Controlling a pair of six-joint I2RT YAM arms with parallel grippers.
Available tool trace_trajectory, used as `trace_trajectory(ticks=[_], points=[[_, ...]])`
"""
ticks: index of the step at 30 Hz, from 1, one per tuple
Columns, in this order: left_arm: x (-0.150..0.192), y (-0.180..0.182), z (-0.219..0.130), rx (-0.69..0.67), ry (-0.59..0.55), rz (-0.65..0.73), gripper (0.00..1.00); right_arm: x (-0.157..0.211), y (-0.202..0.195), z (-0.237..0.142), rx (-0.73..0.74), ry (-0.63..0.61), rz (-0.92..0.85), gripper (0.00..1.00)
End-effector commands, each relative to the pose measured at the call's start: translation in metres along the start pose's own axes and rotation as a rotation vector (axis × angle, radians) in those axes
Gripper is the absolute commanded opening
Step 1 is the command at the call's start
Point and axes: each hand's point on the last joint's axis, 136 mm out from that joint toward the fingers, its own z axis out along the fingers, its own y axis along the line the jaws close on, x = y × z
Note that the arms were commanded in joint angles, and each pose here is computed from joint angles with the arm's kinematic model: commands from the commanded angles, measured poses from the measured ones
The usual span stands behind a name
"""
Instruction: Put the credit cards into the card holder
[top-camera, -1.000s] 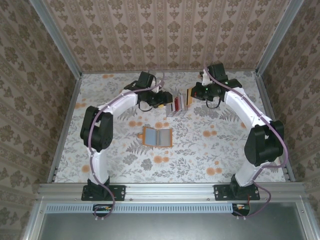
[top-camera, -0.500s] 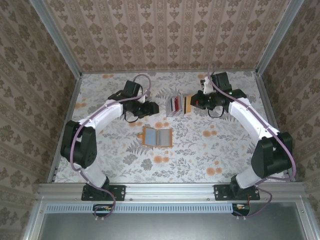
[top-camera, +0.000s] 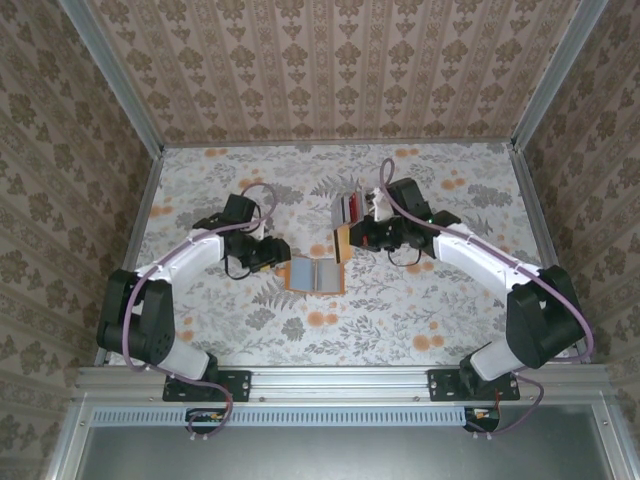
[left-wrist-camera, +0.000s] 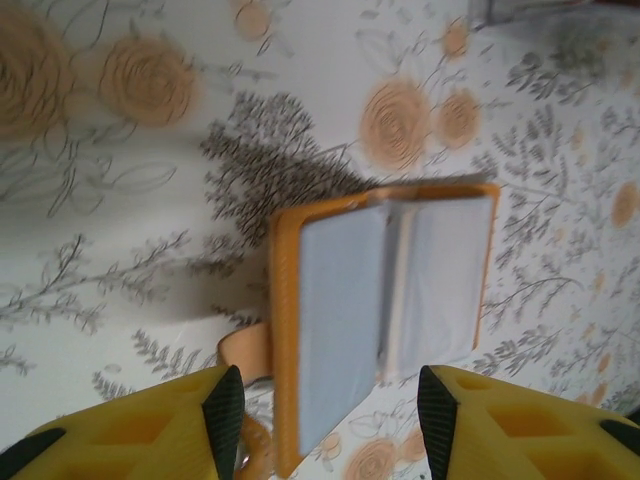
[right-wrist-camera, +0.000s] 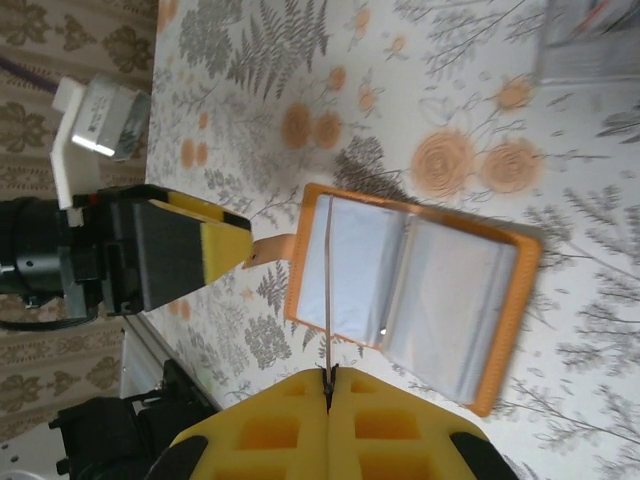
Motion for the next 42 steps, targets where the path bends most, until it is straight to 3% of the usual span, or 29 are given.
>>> trace_trajectory(ticks=[1, 11, 14, 22, 33, 42], points=[[0.01, 0.011, 0.002, -0.025, 0.017, 0.008, 0.52, 0.007, 0.008, 0.02, -0.058, 0.018, 0.019, 0.03], [0.023, 0.03, 0.026, -0.036, 0.063, -0.027, 0.45, 0.038, -0.01, 0.072, -0.058, 0.087, 0.08, 0.03], [0.027, 0.035, 0.034, -0.035, 0.07, -0.035, 0.36, 0.046, -0.018, 0.081, -0.051, 0.107, 0.098, 0.03], [0.034, 0.042, 0.051, -0.019, 0.096, -0.064, 0.25, 0.054, -0.033, 0.093, -0.03, 0.133, 0.12, 0.03], [0.035, 0.044, 0.056, -0.016, 0.109, -0.066, 0.22, 0.055, -0.033, 0.105, -0.047, 0.162, 0.128, 0.03], [0.031, 0.041, 0.058, -0.006, 0.11, -0.064, 0.12, 0.054, -0.024, 0.109, -0.062, 0.181, 0.114, 0.03]])
